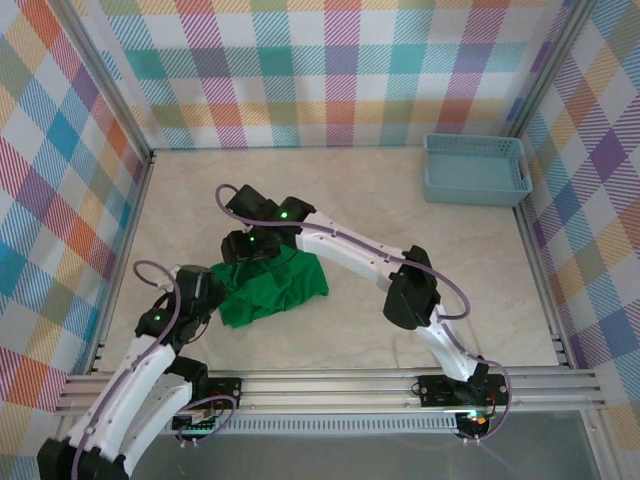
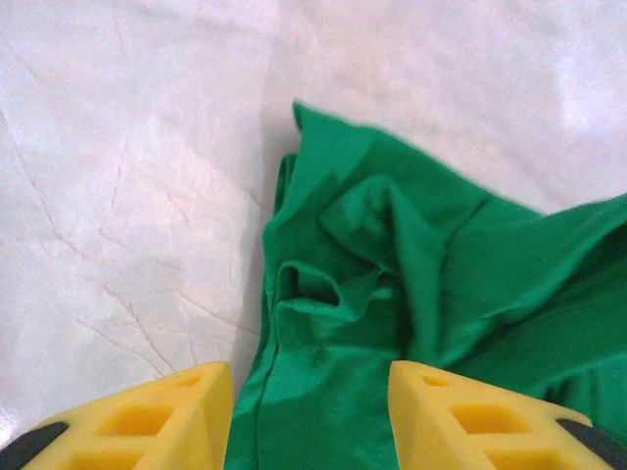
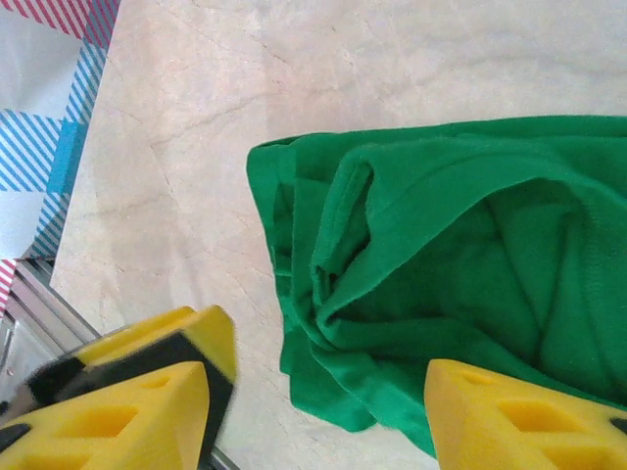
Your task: Fold the inside-out t-shirt
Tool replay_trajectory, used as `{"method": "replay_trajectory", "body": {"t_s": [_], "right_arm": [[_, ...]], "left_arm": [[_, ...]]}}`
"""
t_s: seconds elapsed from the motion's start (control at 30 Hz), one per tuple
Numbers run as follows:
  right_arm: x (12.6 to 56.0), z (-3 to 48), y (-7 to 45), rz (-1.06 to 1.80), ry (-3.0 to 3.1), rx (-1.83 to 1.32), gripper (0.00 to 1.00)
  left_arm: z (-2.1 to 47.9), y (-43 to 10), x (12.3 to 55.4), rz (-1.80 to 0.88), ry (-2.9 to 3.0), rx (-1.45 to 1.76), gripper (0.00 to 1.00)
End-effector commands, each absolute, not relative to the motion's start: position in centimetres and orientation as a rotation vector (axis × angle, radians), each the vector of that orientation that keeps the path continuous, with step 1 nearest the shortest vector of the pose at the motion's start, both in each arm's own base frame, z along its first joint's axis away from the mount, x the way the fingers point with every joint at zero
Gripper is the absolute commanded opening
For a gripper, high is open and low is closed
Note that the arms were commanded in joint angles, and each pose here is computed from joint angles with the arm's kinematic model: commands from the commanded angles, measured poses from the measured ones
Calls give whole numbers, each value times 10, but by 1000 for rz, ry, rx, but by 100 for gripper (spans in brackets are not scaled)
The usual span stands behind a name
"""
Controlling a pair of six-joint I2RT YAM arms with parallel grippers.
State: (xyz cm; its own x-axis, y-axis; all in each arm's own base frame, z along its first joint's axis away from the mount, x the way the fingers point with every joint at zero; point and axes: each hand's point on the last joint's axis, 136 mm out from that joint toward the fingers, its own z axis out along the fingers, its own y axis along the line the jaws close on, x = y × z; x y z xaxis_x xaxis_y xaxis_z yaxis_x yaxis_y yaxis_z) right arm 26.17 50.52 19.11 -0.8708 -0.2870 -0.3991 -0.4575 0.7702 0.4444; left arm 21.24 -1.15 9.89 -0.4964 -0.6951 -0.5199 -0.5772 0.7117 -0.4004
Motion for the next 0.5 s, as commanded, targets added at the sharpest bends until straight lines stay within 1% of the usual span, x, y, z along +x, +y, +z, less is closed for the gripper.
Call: {"method": "replay_trajectory", "body": {"t_s": [0.0, 0.07, 0.17, 0.23, 0.3, 0.47], "right_arm": [[266, 241, 469, 707, 2528, -600, 64], [280, 229, 450, 675, 2537, -565, 64], [306, 190, 418, 626, 2614, -483, 63], [319, 166, 405, 623, 2664, -443, 60], [326, 146, 399, 624, 2703, -420, 57], [328, 104, 405, 633, 2767, -453, 56]], "left_arm": [[102, -6, 208, -169, 2267, -931, 51], [104, -19, 218, -198, 2340, -864, 54], [103, -43, 235, -235, 2463, -777, 57], [99, -52, 245, -223, 2513, -733, 58], [95, -56, 253, -212, 2537, -724, 58], [84, -62, 266, -183, 2587, -711, 60]]}}
